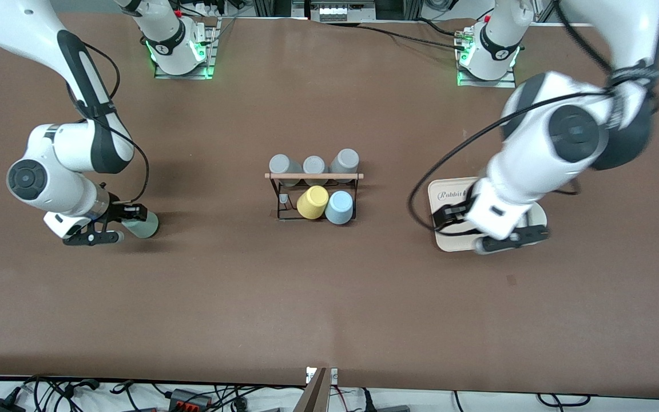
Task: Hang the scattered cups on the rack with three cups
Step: 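Hang the blue cup beside the yellow cup while the right gripper grasps the green cup, then withdraw the left gripper to the tray while the right gripper lifts the green cup, then carry the green cup to the rack and hang it with the right gripper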
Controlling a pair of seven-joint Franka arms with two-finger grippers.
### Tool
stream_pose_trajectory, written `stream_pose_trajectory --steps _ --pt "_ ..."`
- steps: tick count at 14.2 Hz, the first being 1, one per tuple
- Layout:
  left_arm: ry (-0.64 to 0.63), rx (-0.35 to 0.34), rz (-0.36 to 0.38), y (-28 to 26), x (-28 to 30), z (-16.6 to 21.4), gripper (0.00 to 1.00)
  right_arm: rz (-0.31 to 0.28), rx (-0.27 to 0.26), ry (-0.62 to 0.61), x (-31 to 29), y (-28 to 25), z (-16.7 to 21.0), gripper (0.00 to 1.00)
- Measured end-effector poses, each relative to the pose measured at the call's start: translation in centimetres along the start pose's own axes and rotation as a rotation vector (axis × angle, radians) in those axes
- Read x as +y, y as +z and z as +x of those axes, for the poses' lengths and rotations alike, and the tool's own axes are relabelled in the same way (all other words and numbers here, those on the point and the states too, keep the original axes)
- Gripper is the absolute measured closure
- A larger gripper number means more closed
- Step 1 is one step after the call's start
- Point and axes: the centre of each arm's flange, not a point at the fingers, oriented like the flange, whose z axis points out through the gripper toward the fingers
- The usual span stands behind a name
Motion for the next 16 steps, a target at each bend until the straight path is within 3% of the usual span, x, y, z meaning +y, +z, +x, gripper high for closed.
stream_pose_trajectory --steps 6,9,12,16 --pt "0.098 -0.059 0.053 -6.8 -7.6 -0.9 0.0 -0.008 -0.042 0.074 -10.9 -11.7 2.0 0.37" --pt "0.116 -0.071 0.06 -7.0 -8.6 -1.1 0.0 0.043 -0.057 0.12 -17.2 -13.9 1.7 0.37" --pt "0.104 -0.091 0.075 -5.6 -9.6 -1.6 0.0 0.056 -0.048 0.187 -23.2 -15.6 1.3 0.37" --pt "0.124 -0.04 0.083 -4.8 -9.6 -4.3 0.0 0.054 -0.035 0.263 -30.9 -15.2 0.7 0.37"
